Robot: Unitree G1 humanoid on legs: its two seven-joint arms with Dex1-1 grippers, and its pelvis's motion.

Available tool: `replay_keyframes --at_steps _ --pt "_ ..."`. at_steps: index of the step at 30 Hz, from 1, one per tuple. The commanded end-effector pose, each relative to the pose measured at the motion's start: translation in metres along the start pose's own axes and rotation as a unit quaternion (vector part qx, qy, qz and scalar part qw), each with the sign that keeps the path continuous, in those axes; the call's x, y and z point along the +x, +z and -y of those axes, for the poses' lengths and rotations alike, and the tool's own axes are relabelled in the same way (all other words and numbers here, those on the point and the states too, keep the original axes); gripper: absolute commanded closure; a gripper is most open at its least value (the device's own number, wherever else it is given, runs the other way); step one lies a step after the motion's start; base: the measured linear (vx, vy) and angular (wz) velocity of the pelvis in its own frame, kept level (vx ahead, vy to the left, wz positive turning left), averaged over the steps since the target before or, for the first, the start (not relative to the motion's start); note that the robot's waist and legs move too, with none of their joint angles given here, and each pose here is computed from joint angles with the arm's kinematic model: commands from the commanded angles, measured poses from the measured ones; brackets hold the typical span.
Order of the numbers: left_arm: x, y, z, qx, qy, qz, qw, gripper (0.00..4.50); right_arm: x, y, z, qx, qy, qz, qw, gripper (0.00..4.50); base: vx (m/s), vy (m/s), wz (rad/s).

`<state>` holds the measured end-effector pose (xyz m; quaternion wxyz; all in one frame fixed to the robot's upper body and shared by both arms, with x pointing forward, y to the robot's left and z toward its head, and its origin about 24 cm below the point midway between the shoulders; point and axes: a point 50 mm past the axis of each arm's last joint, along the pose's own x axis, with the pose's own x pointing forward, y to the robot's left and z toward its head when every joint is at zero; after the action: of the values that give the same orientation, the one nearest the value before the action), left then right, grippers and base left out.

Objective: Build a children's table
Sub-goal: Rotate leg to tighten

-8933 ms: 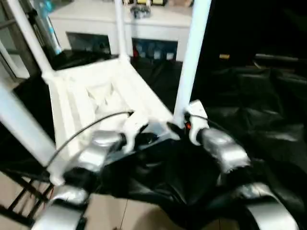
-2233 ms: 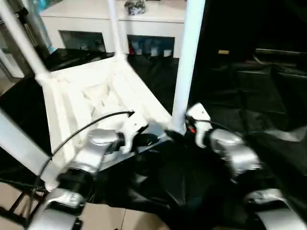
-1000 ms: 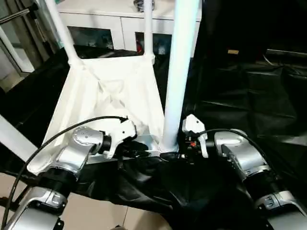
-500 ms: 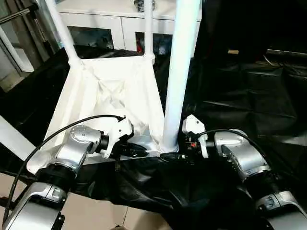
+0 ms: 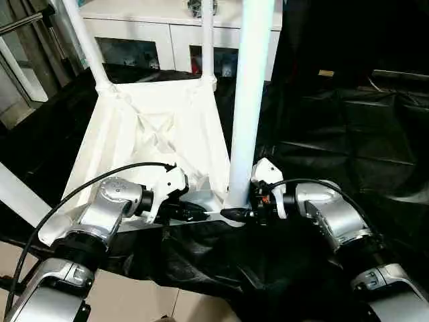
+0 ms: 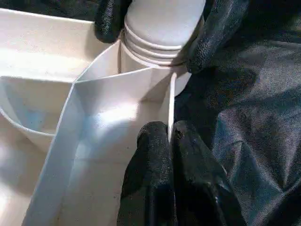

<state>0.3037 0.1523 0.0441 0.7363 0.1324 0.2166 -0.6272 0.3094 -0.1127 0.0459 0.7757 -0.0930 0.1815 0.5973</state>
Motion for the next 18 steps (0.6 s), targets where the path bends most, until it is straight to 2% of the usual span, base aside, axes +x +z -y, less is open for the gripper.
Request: replay_keyframes --at_steps 1,9,11,12,14,15,16,18 --pt "0.005 -0.001 0.005 -0.013 -0.008 0.023 1.000 4.50 0.002 -0.008 0.000 0.017 -0.003 -0.021 1.000 1.54 0.000 0.000 0.00" --pt "0.010 -0.002 0.002 -0.022 0.037 0.019 0.999 4.50 0.006 -0.014 0.002 0.031 -0.038 -0.023 0.999 1.76 0.000 0.000 0.00" --pt "0.019 0.003 -0.004 -0.028 0.086 0.026 0.996 4.50 0.013 -0.020 0.011 0.057 -0.127 -0.025 0.990 1.76 0.000 0.000 0.00" --pt "0.026 0.008 -0.008 -0.037 0.117 0.033 0.992 4.50 0.017 -0.024 0.016 0.078 -0.180 -0.029 0.980 1.76 0.000 0.000 0.00" --pt "0.037 0.015 -0.012 -0.043 0.143 0.039 0.988 4.50 0.023 -0.028 0.018 0.106 -0.227 -0.032 0.967 1.77 -0.026 0.000 -0.02" --pt "0.038 0.016 -0.012 -0.044 0.145 0.040 0.988 4.50 0.024 -0.029 0.018 0.109 -0.232 -0.032 0.966 1.77 -0.065 0.001 -0.02" --pt "0.049 0.023 -0.013 -0.048 0.158 0.046 0.985 4.50 0.032 -0.029 0.018 0.129 -0.263 -0.031 0.956 1.77 0.000 0.000 0.00" --pt "0.060 0.031 -0.013 -0.053 0.171 0.052 0.983 4.50 0.042 -0.027 0.016 0.132 -0.282 -0.028 0.950 1.77 0.000 0.000 0.00"
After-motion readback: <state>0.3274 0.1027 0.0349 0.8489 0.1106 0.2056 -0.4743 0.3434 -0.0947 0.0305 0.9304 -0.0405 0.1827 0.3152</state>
